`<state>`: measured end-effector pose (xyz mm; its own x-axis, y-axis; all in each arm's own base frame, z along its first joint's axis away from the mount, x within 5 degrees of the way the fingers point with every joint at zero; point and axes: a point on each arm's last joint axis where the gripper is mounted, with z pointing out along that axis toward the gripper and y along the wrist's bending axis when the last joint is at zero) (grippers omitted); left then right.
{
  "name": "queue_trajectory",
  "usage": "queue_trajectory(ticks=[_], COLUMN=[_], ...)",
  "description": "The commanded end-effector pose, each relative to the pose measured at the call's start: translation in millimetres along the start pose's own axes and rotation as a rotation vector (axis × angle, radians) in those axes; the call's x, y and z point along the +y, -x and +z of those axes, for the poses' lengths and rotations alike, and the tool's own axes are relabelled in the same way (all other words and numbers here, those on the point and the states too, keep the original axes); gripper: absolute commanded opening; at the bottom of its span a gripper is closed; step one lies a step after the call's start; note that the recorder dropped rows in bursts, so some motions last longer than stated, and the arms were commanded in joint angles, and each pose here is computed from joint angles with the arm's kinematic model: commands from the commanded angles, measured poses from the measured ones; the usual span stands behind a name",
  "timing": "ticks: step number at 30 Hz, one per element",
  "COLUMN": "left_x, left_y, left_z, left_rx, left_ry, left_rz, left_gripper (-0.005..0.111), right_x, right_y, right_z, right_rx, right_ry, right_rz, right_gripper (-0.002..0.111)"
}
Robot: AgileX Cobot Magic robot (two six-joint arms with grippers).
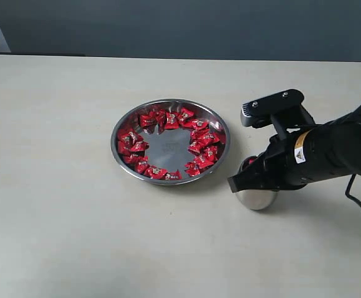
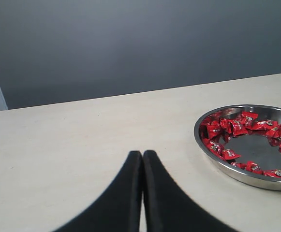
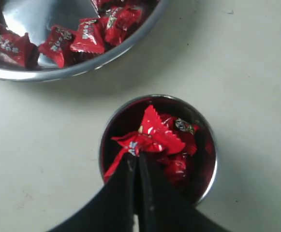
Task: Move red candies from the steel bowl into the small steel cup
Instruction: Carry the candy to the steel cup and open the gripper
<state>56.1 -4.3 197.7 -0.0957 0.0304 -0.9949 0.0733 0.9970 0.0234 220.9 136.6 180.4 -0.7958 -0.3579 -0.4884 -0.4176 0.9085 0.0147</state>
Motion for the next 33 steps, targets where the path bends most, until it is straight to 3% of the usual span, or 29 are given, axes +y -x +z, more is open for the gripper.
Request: queue_trajectory(ticks=[1, 10, 25, 33], left_x=[0.0, 0.0, 0.0, 0.0], left_y=[-0.8, -0.8, -0.8, -0.8], left_z=[-0.1, -0.1, -0.1, -0.1], left_rx=[-0.005, -0.005, -0.005, -0.005], left_ry=[0.001, 0.001, 0.001, 0.001], left_rz=[-0.002, -0.002, -0.002, -0.002], left_gripper=[0.002, 0.002, 0.002, 0.002], right_x=[-1.4, -1.4, -3.0, 6.0], right_y=[-0.4, -0.6, 9.4, 36.1], right_z=[0.2, 0.2, -31.3, -43.3], right_rx=[0.001, 0.002, -0.14, -0.426], right_ry=[-0.005, -0.006, -0.002, 0.101], right_rz=[-0.004, -0.004, -0.038, 0.009], right_gripper=[-0.001, 0.028, 0.028, 0.028])
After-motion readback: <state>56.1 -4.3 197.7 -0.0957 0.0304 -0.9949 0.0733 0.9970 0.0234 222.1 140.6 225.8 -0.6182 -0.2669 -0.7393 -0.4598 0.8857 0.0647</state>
